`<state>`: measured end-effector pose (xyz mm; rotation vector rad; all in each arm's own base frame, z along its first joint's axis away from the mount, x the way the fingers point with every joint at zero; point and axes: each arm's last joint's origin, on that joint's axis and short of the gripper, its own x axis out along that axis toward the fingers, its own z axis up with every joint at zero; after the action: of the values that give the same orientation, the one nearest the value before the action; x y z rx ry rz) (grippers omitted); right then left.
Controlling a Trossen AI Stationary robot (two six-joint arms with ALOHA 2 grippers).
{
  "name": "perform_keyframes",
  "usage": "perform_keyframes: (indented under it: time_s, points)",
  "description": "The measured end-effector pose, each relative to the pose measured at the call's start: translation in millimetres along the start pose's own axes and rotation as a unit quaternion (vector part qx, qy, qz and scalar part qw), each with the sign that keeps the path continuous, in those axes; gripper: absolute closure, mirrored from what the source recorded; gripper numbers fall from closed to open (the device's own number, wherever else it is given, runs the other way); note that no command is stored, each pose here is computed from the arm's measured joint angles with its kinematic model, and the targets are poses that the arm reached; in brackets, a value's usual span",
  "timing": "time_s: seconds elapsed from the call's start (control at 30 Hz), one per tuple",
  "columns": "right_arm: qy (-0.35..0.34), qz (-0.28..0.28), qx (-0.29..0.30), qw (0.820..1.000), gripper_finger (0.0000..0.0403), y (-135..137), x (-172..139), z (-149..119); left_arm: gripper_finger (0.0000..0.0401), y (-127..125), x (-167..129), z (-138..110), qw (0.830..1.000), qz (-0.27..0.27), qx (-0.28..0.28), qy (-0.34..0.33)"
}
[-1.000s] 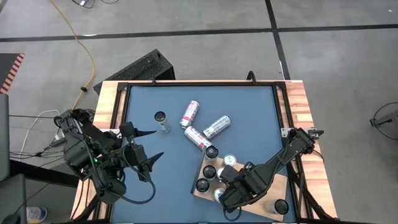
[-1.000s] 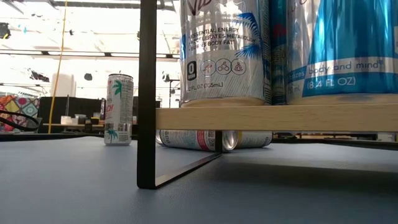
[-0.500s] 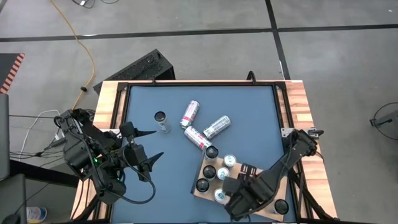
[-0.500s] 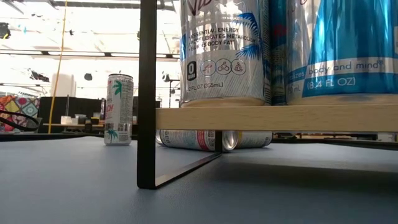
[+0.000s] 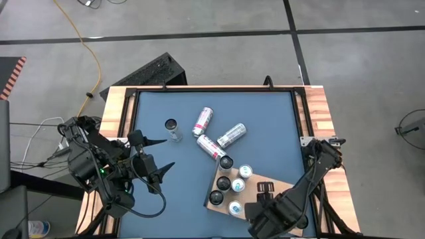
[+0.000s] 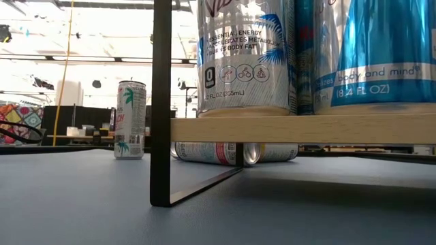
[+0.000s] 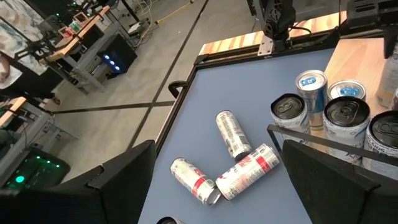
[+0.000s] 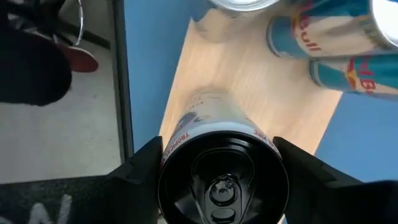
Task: Place canned beverage on shelf
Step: Put the left white yellow soda can on the shelf
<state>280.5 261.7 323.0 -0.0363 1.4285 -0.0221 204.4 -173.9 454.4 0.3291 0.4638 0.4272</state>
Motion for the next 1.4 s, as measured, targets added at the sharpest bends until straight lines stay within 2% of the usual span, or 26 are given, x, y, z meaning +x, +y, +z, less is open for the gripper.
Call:
perform_keyframes:
  time_s: [0.17, 0.33, 0.5, 0.6, 0.77, 1.0, 1.4]
  points:
    - [-0.024, 0.009, 0.009, 1.0, 0.0178, -10, -18, -4, 0.0065, 0, 0, 0, 1.0, 0.0, 0.001, 0.0]
    - [-0.05, 0.016, 0.055, 0.997, 0.0178, -31, -41, -27, 0.0065, 0, 0, 0, 1.0, 0.0, 0.001, 0.0]
    - [0.024, -0.011, 0.108, 0.994, 0.0178, -55, -24, -69, 0.0065, 0, 0, 0, 1.0, 0.001, 0.001, -0.001]
    - [0.031, -0.011, 0.13, 0.991, 0.0178, -63, -22, -87, 0.0065, 0, 0, 0, 1.0, 0.005, 0.001, -0.003]
    - [0.021, -0.006, 0.113, 0.993, 0.0178, -66, -29, -104, 0.0065, 1, 0, 1, 1.0, 0.014, -0.005, -0.008]
    - [0.02, 0.006, 0.047, 0.999, 0.0178, -47, -33, -127, 0.0065, 1, 0, 1, 1.0, 0.022, -0.013, -0.013]
    - [0.024, -0.001, 0.009, 1.0, 0.0178, -30, -31, -155, 0.0065, 5, 6, 2, 0.999, 0.04, -0.026, -0.012]
